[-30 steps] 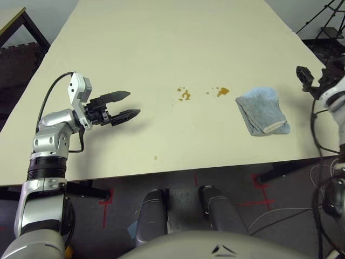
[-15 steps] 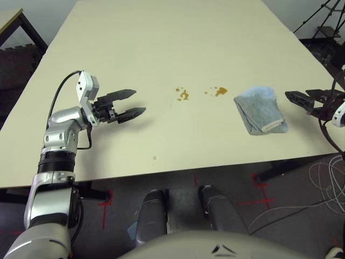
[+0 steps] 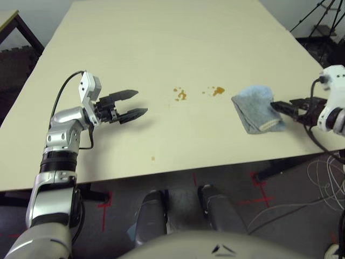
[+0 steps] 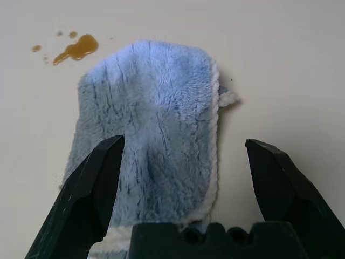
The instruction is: Wipe the water off the table with a rag.
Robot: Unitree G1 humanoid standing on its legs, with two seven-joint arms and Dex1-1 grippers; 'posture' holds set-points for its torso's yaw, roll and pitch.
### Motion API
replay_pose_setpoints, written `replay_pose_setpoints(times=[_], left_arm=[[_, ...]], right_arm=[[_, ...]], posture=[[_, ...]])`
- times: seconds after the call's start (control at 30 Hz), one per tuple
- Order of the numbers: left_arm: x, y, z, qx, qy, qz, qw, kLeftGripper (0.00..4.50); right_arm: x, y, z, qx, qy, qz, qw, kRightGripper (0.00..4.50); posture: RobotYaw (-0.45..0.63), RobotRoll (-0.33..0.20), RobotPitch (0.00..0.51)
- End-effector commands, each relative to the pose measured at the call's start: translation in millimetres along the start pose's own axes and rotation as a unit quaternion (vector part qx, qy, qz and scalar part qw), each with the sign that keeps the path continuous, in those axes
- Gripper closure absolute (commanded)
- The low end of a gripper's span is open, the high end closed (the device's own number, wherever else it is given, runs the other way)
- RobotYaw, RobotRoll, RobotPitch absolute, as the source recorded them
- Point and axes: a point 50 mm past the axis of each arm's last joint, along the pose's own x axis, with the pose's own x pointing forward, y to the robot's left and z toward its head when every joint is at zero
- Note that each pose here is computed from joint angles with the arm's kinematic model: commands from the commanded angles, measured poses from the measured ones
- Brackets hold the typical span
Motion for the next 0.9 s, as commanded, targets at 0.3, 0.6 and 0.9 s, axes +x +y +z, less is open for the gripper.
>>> replay_pose_setpoints(times=[0.3, 0.6, 0.9], left_arm=[[-8, -4, 0, 0.003, 0.009, 0.004, 1.0, 0.0], [-9, -5, 0, 0.003, 0.008, 0.007, 1.0, 0.0], [-7, -4, 1, 0.003, 0.009, 0.006, 1.0, 0.0]], right_arm=[[21, 1, -13, -0.003, 0.014, -0.027, 1.0, 0.01], [29, 9, -25, 0.012, 0.033, -0.004, 0.999, 0.01], [31, 21, -38, 0.013, 0.059, 0.03, 0.998, 0.4]], posture=[[-0.15, 0.0, 0.136], [-0.14, 0.0, 0.139], [-0.15, 0.0, 0.143]])
